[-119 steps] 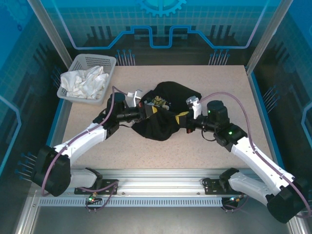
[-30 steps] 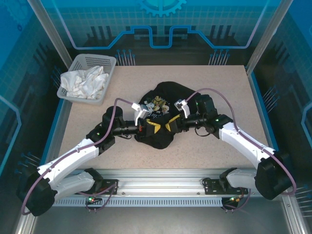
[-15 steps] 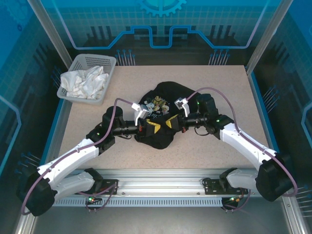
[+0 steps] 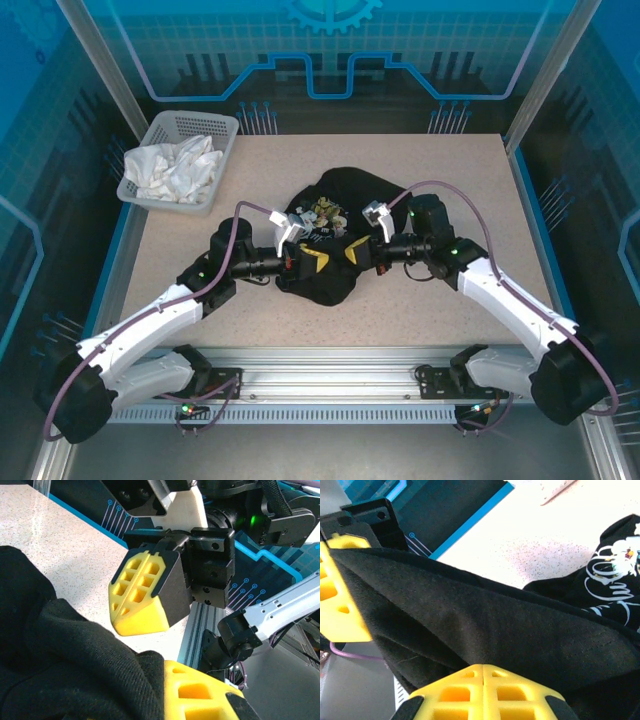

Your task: Fold the inside-out t-shirt

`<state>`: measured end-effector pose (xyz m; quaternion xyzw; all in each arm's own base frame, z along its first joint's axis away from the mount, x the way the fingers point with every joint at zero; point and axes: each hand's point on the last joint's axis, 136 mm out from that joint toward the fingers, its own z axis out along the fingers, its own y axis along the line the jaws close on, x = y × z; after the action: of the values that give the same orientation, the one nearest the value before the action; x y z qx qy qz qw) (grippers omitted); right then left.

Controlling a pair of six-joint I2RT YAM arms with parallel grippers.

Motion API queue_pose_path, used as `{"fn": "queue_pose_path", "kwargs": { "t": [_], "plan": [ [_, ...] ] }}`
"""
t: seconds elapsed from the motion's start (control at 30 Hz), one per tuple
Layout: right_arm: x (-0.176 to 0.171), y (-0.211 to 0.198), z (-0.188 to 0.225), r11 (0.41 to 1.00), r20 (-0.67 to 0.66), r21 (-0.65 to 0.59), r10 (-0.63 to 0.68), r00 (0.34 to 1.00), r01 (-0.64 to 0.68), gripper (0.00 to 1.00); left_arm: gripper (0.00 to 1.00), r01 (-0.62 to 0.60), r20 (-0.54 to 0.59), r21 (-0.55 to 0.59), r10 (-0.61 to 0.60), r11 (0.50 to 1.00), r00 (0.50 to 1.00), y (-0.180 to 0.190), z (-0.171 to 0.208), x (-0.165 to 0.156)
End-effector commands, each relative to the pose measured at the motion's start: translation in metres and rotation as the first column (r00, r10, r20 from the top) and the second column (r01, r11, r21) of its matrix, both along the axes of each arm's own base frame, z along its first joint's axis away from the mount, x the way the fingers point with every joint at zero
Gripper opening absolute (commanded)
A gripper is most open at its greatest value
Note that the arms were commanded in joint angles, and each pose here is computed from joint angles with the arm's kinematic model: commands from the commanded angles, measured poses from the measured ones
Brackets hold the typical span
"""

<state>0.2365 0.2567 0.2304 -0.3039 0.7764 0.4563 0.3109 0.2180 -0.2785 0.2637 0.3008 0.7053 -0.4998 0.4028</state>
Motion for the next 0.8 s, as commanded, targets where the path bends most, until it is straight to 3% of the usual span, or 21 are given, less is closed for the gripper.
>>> {"fn": "queue_pose_path", "kwargs": {
  "t": [0.0, 0.37, 0.53, 0.67, 0.77],
  "plan": [
    [-0.003, -0.002, 0.021, 1.000, 0.074, 0.020, -0.001, 0.997, 0.000, 0.00, 0.03, -0.026, 0.026, 0.023, 0.026, 0.999, 0.999, 0.004, -0.005, 0.005],
    [-0.011, -0.002, 0.043, 0.997, 0.104, 0.074, 0.015, 0.994, -0.023, 0.00, 0.22, -0.059, -0.001, 0.060, 0.059, 0.996, 0.998, 0.004, -0.017, 0.013],
    [-0.001, -0.008, 0.021, 0.998, 0.117, -0.053, -0.036, 0.993, 0.043, 0.00, 0.00, -0.050, -0.010, 0.058, 0.050, 0.997, 0.999, 0.003, -0.017, 0.013],
    [0.006, -0.006, 0.001, 0.991, 0.121, -0.114, -0.051, 0.991, 0.065, 0.28, 0.00, -0.045, -0.008, 0.054, 0.045, 0.998, 0.999, 0.002, -0.016, 0.012],
    [0.007, 0.002, -0.011, 0.990, 0.111, -0.136, -0.018, 0.994, 0.033, 0.38, 0.00, -0.044, -0.011, 0.054, 0.044, 0.998, 0.999, 0.003, -0.016, 0.011]
  ]
}}
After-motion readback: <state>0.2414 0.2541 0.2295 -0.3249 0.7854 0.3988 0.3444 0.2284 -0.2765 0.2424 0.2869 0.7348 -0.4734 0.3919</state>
